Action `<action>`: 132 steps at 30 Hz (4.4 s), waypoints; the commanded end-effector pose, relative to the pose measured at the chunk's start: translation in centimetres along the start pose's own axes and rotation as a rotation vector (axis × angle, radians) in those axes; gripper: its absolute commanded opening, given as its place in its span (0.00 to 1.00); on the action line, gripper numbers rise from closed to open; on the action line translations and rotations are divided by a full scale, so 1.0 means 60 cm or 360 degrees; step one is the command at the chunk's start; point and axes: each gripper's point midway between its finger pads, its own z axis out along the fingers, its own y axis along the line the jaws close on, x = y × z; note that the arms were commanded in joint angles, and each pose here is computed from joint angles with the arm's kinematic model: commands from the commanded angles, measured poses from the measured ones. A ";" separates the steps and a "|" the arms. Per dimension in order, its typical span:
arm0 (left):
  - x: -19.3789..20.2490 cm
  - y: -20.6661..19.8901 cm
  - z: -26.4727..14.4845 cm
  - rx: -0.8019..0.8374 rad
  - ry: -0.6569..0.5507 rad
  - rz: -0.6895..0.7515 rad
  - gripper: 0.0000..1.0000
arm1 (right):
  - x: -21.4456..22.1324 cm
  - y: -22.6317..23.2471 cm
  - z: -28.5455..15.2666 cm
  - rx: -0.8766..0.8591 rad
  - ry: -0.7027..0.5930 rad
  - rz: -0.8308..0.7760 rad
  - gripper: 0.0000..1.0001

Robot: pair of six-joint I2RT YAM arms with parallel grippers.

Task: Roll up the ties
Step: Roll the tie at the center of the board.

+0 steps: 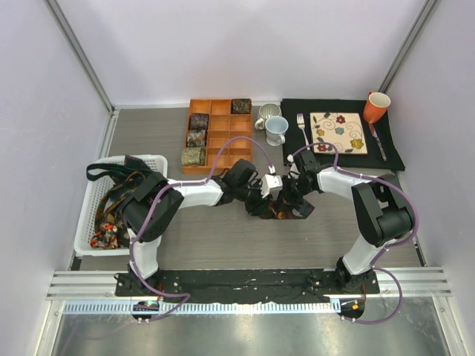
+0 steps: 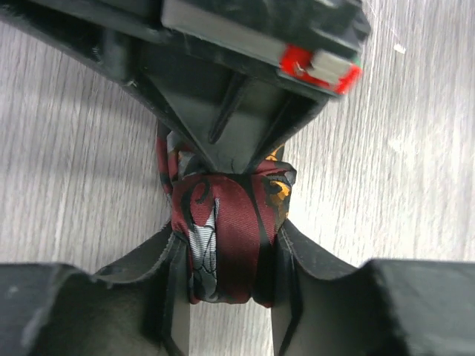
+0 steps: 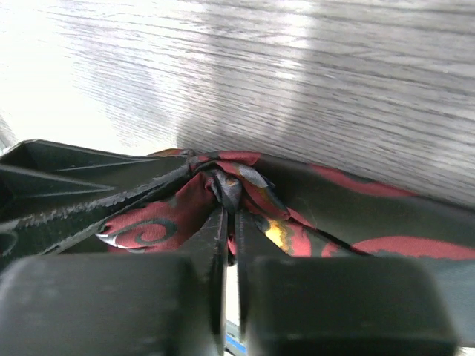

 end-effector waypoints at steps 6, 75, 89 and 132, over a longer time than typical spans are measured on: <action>0.110 -0.022 -0.056 -0.0009 0.0486 0.0109 0.24 | -0.026 0.045 -0.075 -0.0164 -0.0107 0.0046 0.44; -0.044 -0.033 -0.067 0.0062 -0.0186 0.0593 1.00 | 0.070 -0.065 0.050 0.0190 0.0269 -0.0065 0.01; 0.010 -0.020 -0.043 0.0051 -0.0014 0.0461 0.44 | 0.056 -0.042 0.040 0.0131 0.0229 -0.0074 0.01; 0.056 -0.016 -0.067 -0.0051 0.0173 0.0310 0.58 | 0.045 0.002 0.027 -0.0167 0.0137 0.0068 0.01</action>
